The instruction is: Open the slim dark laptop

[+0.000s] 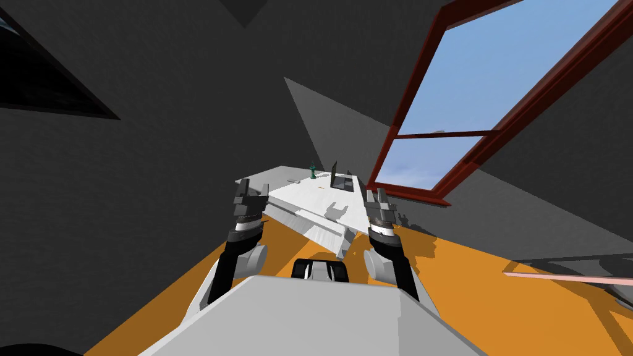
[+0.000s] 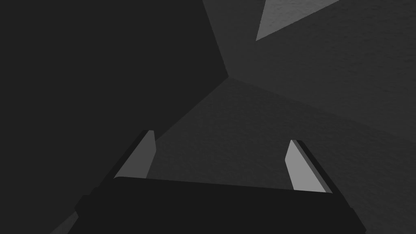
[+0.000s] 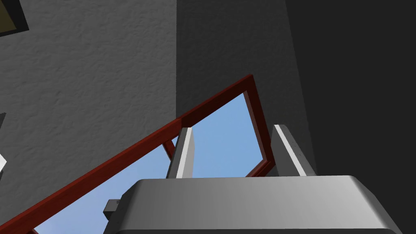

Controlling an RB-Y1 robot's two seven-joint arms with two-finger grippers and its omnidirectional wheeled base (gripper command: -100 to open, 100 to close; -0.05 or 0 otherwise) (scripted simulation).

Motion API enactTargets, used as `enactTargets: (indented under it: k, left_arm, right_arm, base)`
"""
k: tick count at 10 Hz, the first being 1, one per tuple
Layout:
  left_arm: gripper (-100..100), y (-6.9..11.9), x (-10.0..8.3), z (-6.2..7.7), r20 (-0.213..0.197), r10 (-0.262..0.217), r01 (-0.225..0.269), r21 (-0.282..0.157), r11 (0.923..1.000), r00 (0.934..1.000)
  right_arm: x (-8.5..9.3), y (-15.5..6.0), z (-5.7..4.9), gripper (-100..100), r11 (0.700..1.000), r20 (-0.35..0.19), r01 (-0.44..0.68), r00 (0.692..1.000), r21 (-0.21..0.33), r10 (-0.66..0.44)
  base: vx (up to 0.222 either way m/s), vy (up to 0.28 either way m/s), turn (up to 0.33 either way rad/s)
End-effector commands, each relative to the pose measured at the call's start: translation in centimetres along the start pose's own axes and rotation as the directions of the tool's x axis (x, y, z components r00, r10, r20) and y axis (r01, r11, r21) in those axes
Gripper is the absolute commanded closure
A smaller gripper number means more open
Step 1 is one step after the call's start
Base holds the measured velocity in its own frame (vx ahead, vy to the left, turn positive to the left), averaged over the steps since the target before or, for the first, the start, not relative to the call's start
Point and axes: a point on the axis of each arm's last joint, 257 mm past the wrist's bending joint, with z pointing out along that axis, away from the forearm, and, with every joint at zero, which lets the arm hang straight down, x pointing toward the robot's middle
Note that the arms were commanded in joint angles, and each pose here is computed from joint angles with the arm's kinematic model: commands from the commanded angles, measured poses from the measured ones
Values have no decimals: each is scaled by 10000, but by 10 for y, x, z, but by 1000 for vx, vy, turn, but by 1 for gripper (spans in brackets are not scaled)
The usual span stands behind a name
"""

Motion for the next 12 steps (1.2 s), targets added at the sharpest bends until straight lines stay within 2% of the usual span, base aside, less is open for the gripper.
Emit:
enactTargets:
  k: [1, 2, 5, 9, 11, 12]
  left_arm:
    - [0, 0, 0, 0, 0, 0, 0, 0, 10000, 10000]
    - [0, 0, 0, 0, 0, 0, 0, 0, 10000, 10000]
    - [0, 0, 0, 0, 1, -2, 2, -6, 10000, 10000]
    - [0, 0, 0, 0, 1, -2, 2, -6, 10000, 10000]
    - [0, 0, 0, 0, 1, -2, 2, -6, 10000, 10000]
    - [0, 0, 0, 0, 1, -2, 2, -6, 10000, 10000]
  right_arm:
    - [0, 0, 0, 0, 10000, 0, 0, 10000, 0, 0]
    - [1, -3, 0, -100, 9997, -345, 234, 9991, 116, -230]
    - [-2, -14, 3, -100, 9944, -1046, 964, 9903, 424, -915]
    - [-7, -26, 5, -100, 9819, -1700, 1767, 9719, 686, -1630]
    - [-19, -40, 9, -100, 9588, -2159, 2668, 9461, 971, -2414]
    - [-19, -40, 9, -100, 9571, -2287, 2737, 9418, 956, -2464]
  base:
    - [0, 0, 0]
    - [-14, 12, 24]
    - [-54, 38, 40]
    - [-54, 38, 41]
    - [-68, 53, 77]
    - [-61, 56, 40]
